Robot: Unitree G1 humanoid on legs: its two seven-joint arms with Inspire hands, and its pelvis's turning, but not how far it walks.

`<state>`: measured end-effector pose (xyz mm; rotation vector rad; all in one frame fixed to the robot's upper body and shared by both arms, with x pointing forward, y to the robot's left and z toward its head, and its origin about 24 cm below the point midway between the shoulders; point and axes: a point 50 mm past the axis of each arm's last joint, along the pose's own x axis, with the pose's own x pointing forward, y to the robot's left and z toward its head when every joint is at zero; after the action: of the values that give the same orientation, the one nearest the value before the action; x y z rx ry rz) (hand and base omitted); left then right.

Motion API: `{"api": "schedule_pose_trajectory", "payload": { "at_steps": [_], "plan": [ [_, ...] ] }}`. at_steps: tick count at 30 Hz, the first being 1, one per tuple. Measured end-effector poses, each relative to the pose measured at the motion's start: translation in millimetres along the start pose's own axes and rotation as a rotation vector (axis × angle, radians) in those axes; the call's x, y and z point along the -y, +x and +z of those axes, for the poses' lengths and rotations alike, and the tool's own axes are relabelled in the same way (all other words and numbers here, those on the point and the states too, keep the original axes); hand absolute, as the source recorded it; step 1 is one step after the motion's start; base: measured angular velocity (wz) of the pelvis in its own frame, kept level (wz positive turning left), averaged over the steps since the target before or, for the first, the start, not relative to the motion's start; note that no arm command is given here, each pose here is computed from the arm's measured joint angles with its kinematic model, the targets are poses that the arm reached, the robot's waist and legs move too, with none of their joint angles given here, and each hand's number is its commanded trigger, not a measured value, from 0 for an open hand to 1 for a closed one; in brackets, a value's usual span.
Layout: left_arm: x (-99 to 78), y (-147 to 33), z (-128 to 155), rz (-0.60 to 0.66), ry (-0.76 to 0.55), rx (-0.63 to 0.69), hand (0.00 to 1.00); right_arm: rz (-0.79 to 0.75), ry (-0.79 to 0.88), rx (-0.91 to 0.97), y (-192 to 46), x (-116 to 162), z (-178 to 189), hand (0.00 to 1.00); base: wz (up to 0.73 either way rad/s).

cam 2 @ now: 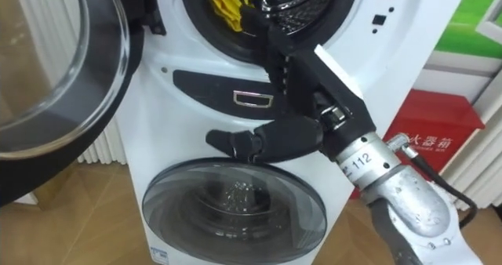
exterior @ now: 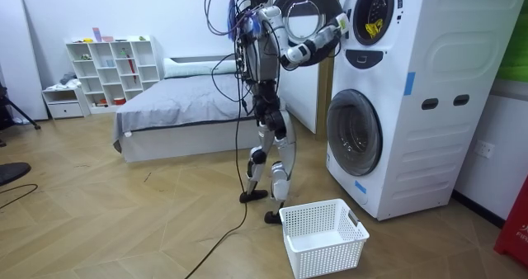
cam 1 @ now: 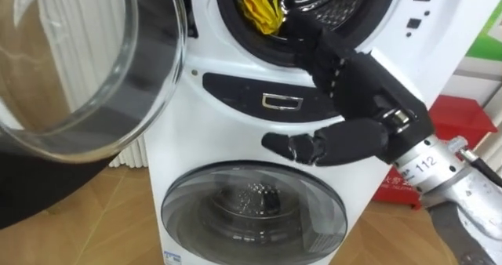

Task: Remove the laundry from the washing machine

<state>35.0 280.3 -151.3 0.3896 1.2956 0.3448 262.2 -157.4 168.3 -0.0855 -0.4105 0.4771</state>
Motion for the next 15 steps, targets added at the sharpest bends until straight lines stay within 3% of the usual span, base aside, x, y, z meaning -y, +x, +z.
{"api": "schedule_pose_trajectory", "payload": {
  "at_steps": [7,15],
  "plan": [
    [6.4,-0.5,2,-0.017,-0.012,-0.001,0.0,-0.057,0.018,0.081,16,4,15,0.0,0.0],
    [7.0,0.0,4,-0.027,-0.03,-0.005,0.0,-0.078,0.041,0.068,24,-3,8,0.0,0.07]
  ]
}}
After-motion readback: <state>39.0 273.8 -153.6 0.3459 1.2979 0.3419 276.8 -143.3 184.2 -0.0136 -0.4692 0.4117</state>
